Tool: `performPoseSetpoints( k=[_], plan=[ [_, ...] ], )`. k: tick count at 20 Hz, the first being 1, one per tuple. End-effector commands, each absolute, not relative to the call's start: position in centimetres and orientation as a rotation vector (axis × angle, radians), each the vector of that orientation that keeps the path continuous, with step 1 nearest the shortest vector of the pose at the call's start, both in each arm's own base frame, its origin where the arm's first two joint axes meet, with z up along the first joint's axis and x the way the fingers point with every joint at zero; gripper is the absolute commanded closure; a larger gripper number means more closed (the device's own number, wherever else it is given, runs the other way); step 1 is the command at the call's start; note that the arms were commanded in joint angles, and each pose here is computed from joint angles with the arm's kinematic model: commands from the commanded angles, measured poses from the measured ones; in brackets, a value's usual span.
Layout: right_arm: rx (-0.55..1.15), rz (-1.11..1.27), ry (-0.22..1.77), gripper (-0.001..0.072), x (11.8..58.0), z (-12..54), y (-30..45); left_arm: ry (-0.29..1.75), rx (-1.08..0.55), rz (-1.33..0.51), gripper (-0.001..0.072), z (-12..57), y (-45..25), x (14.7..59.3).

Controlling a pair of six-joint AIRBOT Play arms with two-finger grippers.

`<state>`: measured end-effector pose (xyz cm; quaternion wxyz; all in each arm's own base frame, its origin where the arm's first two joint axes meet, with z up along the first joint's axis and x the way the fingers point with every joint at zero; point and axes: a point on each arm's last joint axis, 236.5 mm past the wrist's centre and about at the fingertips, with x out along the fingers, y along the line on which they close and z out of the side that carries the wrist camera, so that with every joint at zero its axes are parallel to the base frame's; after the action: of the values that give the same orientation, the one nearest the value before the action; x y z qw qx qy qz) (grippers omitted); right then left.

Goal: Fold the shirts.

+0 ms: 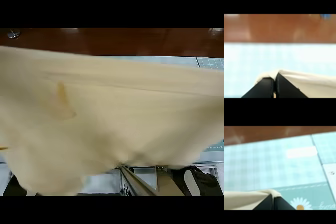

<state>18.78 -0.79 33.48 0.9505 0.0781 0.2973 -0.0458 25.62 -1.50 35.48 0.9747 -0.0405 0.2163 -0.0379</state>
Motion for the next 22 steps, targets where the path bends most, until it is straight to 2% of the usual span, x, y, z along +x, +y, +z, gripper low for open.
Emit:
performPoseSetpoints(
  k=[1, 5, 7, 9, 12, 17, 20, 22],
  plan=[
    [0.223, -0.043, 0.733, 0.0691, 26.1, 25.3, -1.6, 0.64, -0.159, -0.079, 0.0688, 26.4, -0.8, 32.1],
    [0.345, 0.085, 0.853, 0.0691, 35.0, 18.3, -0.8, 0.842, -0.203, -0.084, 0.0688, 17.9, -0.6, 39.0],
    [0.439, 0.149, 0.83, 0.0691, 40.3, 15.8, -0.3, 0.829, -0.209, -0.086, 0.0687, 15.4, -1.0, 42.9],
    [0.509, 0.103, 0.778, 0.0691, 45.3, 13.7, -2.0, 0.764, -0.243, -0.068, 0.0688, 14.2, -1.3, 46.8],
    [0.607, 0.116, 0.816, 0.0691, 50.4, 9.9, -2.3, 0.713, -0.318, -0.027, 0.0687, 11.5, -1.4, 51.1],
    [0.635, 0.157, 0.914, 0.0692, 54.8, 5.0, -0.2, 0.867, -0.424, 0.024, 0.0688, 3.8, -1.9, 52.2],
    [0.636, 0.169, 0.982, 0.0691, 54.6, 2.4, 0.9, 0.981, -0.448, 0.018, 0.0687, 0.8, -2.7, 50.9],
    [0.646, 0.175, 1.025, 0.0691, 53.7, 1.8, 0.6, 1.005, -0.451, 0.022, 0.0687, 1.2, -2.2, 50.3]
  ],
)
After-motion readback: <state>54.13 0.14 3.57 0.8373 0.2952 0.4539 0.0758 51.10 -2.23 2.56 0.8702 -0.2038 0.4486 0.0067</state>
